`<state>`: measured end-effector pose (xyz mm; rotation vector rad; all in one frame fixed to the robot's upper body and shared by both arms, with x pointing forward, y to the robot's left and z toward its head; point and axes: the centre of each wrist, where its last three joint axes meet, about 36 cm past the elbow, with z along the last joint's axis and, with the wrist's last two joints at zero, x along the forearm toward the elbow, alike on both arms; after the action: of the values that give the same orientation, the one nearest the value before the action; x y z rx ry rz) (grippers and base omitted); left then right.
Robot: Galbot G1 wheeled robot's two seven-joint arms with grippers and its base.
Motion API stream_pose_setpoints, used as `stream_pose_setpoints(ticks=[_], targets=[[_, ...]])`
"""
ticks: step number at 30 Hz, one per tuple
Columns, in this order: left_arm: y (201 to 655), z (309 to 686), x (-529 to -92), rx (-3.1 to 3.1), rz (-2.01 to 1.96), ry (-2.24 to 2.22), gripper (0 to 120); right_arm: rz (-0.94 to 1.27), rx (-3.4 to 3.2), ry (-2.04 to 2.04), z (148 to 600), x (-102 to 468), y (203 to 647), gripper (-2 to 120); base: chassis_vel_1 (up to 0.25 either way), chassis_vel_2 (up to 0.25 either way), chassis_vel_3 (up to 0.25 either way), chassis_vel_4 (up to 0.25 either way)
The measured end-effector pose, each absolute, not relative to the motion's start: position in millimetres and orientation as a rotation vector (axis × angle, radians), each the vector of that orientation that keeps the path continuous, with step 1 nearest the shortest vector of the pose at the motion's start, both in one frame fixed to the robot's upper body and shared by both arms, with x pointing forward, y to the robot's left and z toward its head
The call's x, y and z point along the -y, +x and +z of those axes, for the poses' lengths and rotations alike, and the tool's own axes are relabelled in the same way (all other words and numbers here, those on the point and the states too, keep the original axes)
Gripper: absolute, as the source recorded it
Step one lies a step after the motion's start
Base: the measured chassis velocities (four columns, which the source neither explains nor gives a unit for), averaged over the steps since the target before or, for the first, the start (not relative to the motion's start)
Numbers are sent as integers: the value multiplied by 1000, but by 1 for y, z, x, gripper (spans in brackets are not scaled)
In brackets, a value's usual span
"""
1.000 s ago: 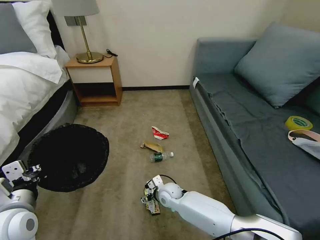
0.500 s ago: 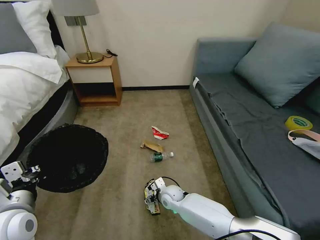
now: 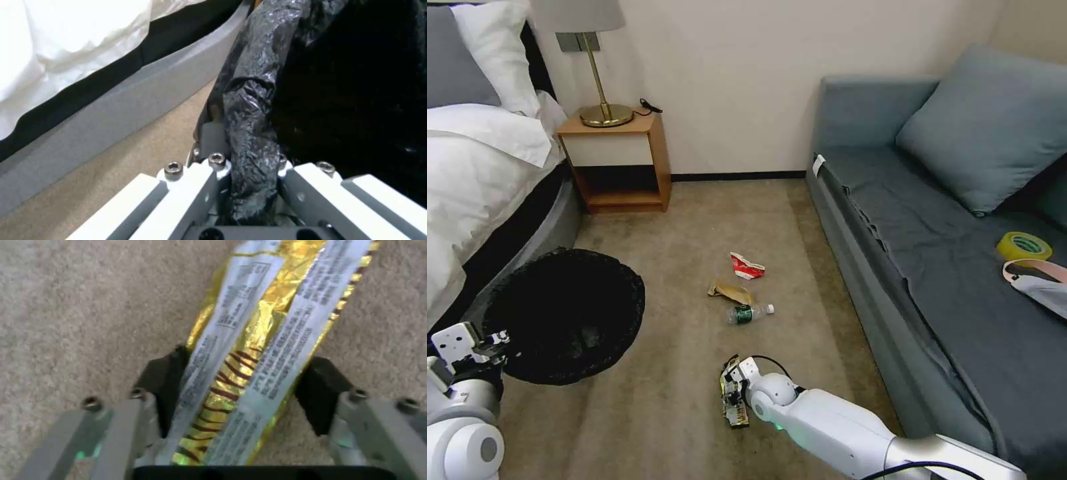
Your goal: Pick up the trash bin, then pick up the garbage on the floor and place it into the trash bin.
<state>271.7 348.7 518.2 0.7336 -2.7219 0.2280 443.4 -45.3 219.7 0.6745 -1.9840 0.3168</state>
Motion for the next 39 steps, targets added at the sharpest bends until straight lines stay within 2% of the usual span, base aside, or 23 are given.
stream_pose_setpoints(ticks=[6,7,11,12,15,29,34,39], targets=[[274,515,-347,2716,224,727,1,316,1991,683,223,47,442,29,0,0,0,0],[274,515,-347,2716,224,727,1,316,1991,683,223,47,442,29,0,0,0,0],[275,515,-347,2716,223,726,1,319,1998,682,224,50,442,11,0,0,0,0],[275,515,-347,2716,223,726,1,319,1998,682,224,50,442,11,0,0,0,0],[275,515,-347,2716,223,726,1,318,2004,689,226,50,441,0,0,0,0,0],[275,513,-346,2712,223,719,1,274,2068,715,257,64,439,0,0,0,0,0],[276,511,-344,2706,225,702,1,243,2147,683,280,93,450,0,0,0,0,0],[279,503,-339,2685,233,663,1,177,2245,643,323,123,461,0,0,0,0,0]])
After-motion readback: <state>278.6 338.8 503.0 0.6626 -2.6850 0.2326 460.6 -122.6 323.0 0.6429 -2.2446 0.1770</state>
